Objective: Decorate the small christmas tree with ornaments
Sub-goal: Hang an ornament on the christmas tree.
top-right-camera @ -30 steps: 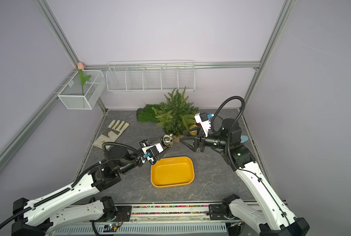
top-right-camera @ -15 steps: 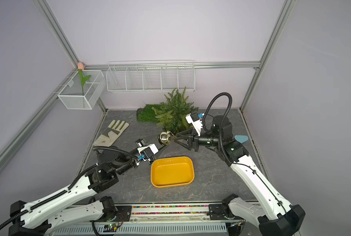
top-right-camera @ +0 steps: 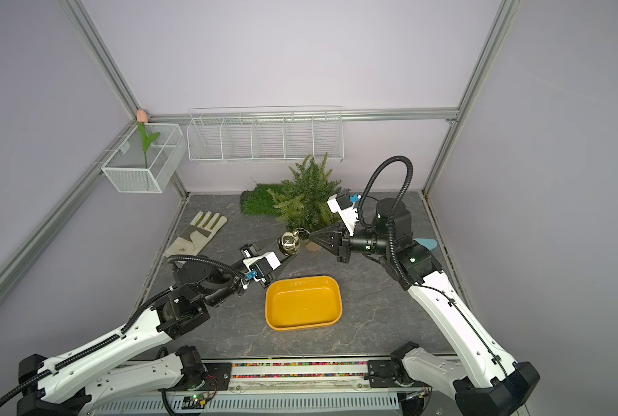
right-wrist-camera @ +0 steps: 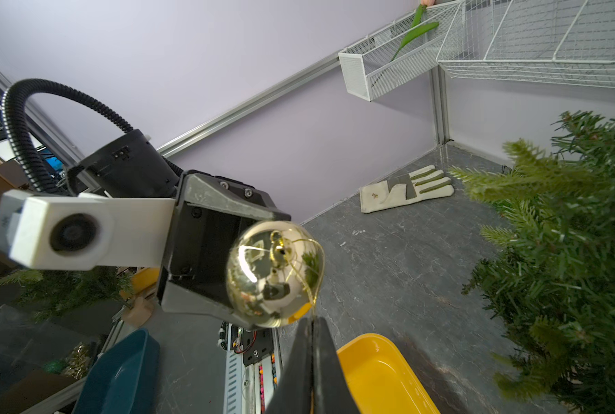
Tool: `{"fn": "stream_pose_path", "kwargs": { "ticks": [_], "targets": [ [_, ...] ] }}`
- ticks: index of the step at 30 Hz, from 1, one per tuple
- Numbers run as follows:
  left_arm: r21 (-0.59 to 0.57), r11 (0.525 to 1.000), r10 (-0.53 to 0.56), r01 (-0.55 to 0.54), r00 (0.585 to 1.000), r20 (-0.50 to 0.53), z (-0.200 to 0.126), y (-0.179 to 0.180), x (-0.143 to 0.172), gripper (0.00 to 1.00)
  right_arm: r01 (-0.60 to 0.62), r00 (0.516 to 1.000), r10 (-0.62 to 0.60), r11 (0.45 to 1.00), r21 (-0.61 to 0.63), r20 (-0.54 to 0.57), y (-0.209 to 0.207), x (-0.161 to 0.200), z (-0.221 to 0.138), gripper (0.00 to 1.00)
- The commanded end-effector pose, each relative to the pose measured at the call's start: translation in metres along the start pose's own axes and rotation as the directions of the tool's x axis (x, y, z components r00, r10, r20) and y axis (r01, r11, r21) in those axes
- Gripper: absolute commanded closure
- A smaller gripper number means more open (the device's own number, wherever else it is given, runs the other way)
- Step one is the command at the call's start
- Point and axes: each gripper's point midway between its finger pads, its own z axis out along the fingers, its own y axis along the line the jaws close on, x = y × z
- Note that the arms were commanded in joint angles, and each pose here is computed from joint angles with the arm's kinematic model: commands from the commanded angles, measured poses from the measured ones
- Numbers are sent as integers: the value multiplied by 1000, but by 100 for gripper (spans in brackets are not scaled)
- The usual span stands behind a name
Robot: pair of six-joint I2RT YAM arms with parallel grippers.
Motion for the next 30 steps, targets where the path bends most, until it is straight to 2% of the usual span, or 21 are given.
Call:
{"fn": "stream_pose_path", "kwargs": {
  "ticks": [1, 14, 23, 30],
  "targets": [
    [-7, 999, -47, 47, 999, 9, -1, 11, 5, 65, 17, 1000, -17, 999, 39, -21, -6, -4, 2, 93],
    [-10, 993, -115, 115, 993, -16, 8, 29, 52, 67, -26, 994, 40, 991, 133, -106, -48, -16, 27, 93],
    [40, 996, -79, 81, 996, -41, 28, 29, 63, 69, -11, 990, 33, 988, 155, -138, -65, -22, 38, 93],
    [11, 998, -66, 66, 998, -22, 32, 41, 56, 70, 7, 988, 22, 982, 186, -151, -70, -22, 33, 93]
  ]
}}
